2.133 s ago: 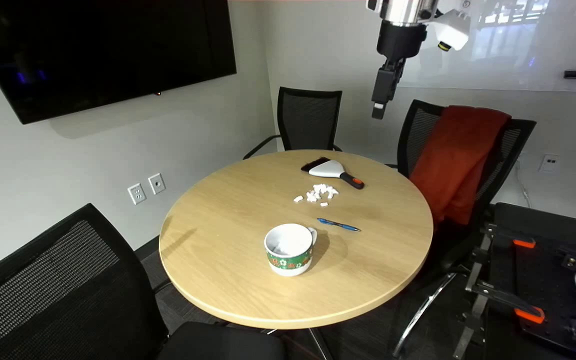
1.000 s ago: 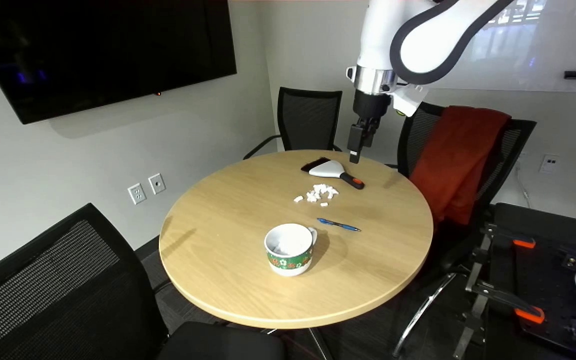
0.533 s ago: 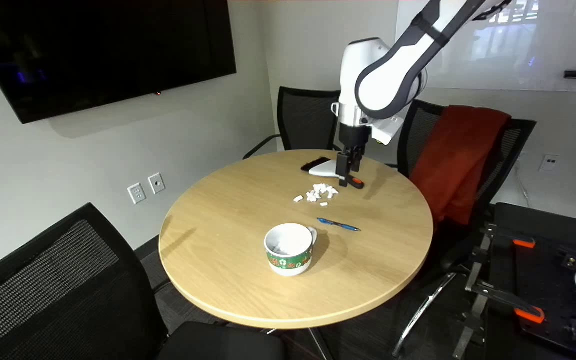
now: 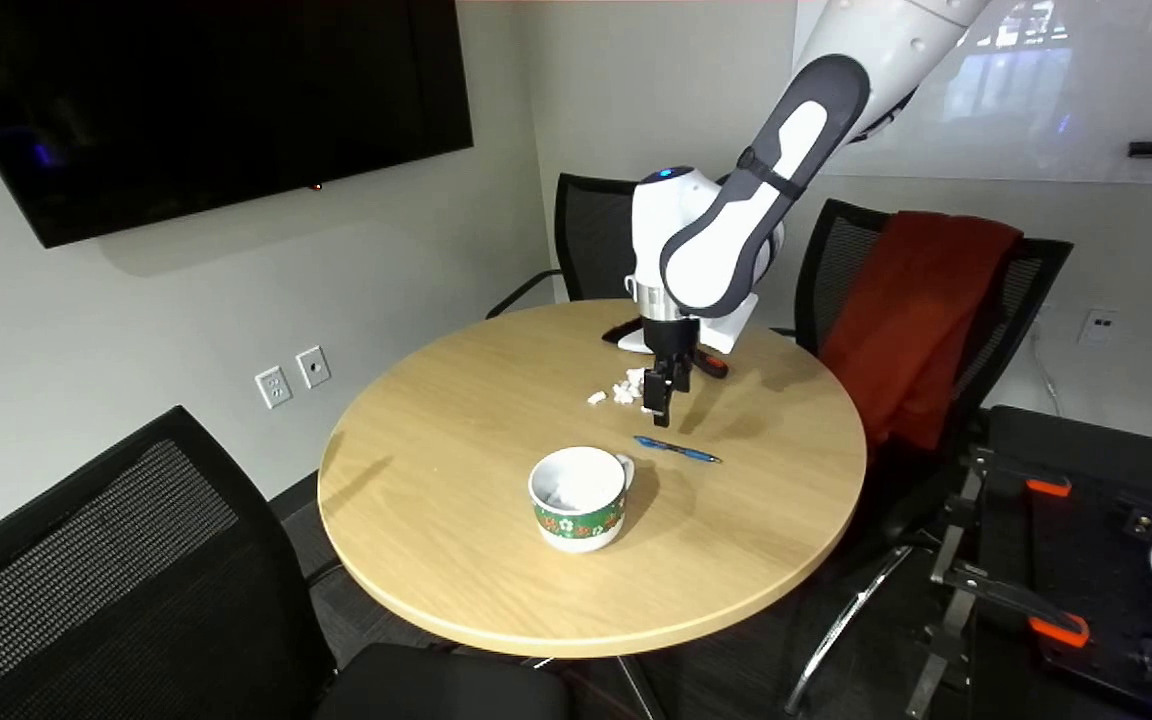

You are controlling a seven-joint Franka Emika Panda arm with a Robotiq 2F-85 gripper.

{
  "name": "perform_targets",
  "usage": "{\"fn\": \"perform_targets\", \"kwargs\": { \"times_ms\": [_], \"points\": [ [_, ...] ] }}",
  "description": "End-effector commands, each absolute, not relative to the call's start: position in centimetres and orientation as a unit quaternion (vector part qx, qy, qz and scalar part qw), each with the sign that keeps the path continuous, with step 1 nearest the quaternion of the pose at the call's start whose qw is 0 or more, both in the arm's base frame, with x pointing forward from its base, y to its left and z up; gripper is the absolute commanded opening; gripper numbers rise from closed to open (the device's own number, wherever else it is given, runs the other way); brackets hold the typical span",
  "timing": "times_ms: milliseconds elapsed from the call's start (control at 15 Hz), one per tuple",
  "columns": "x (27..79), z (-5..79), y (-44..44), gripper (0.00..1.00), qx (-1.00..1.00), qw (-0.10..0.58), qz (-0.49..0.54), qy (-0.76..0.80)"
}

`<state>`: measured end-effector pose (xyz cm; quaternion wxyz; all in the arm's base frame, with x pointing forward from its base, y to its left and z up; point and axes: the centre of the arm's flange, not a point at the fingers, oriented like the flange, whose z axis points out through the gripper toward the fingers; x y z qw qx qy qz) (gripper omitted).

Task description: Stir the content in the mug with the pen and leave it there

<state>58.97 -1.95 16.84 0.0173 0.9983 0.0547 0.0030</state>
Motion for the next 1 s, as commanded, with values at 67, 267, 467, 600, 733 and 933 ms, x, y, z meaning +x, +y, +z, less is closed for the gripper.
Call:
{"fn": "perform_targets", "kwargs": {
  "times_ms": [67, 267, 467, 600, 733, 933],
  "points": [
    [61.2, 14.0, -0.5, 1.00, 0.998, 0.038, 0.022, 0.049],
    [61.7, 12.9, -0.2, 1.00, 0.998, 0.040, 0.034, 0.046],
    [61.9, 12.1, -0.2, 1.00, 0.998, 0.039, 0.035, 0.042],
    [62.0, 11.8, -0.2, 1.00, 0.998, 0.036, 0.034, 0.041],
    [62.1, 11.5, -0.2, 0.93, 0.998, 0.033, 0.033, 0.041],
    [62.1, 11.3, -0.1, 0.59, 0.998, 0.034, 0.033, 0.043]
  ]
}}
